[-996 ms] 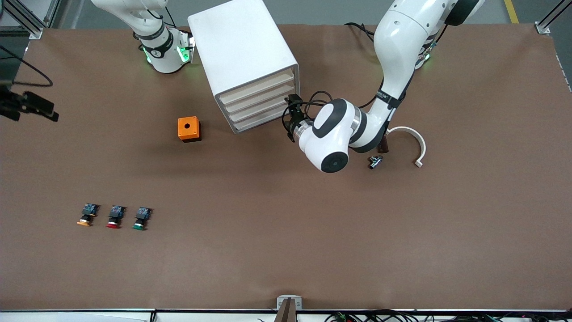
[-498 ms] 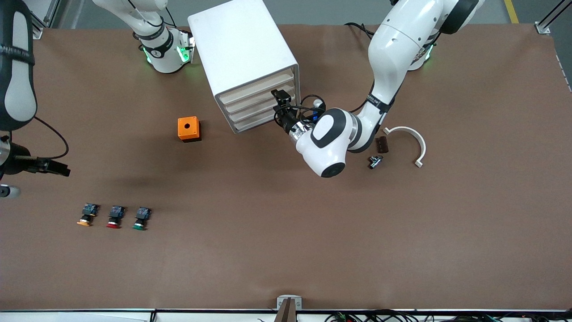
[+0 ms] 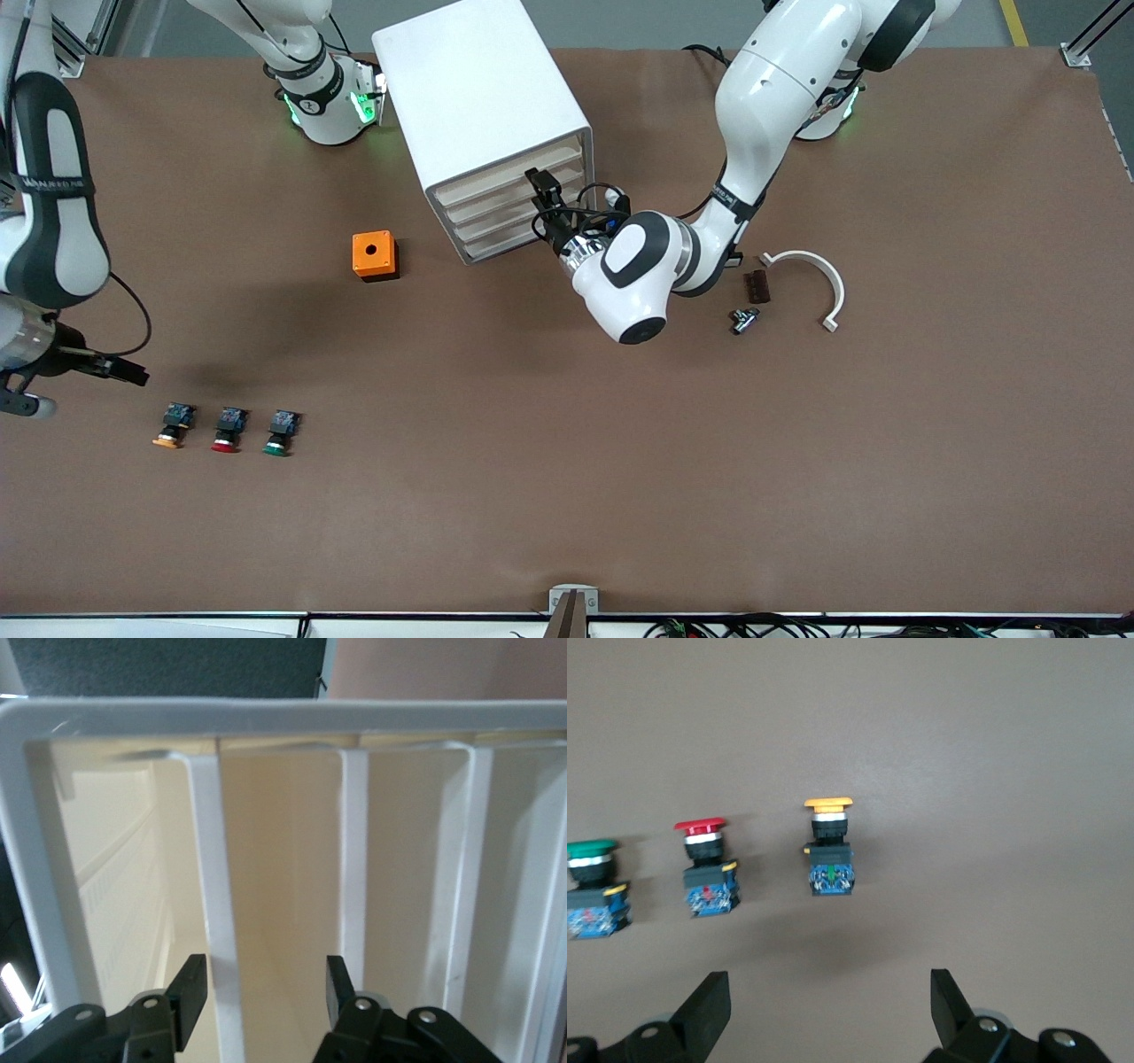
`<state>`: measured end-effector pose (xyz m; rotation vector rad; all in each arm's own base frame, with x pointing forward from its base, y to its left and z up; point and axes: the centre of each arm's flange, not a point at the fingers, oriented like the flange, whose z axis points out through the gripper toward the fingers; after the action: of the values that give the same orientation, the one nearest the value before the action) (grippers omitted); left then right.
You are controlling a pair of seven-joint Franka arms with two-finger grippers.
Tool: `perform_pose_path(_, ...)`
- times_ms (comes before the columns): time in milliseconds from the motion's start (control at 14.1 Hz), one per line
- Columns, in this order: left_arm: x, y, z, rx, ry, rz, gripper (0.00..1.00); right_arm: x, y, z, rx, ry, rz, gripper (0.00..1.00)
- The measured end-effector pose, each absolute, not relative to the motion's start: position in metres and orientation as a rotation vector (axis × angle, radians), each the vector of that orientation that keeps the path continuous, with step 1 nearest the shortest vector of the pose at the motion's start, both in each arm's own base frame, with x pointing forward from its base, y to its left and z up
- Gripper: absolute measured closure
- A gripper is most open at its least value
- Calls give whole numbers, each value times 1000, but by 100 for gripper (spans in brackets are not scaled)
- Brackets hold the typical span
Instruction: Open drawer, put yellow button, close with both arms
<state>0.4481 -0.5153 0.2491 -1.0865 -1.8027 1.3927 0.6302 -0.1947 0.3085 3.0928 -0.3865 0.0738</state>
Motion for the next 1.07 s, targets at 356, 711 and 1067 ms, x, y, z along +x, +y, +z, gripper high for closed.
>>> perform_pose_path(356,445,-518,250,-1078,-1791,1393,44,640,-197,242,3080,-409,132,0)
perform_pose_path(711,422,-538,249,-1047,-1758,1372,81,649,-196,215,3075,-400,139,0)
perform_pose_path(1067,448,-516,251,-1043,-1781,1400,90,655,-194,193,3079,-390,111,0)
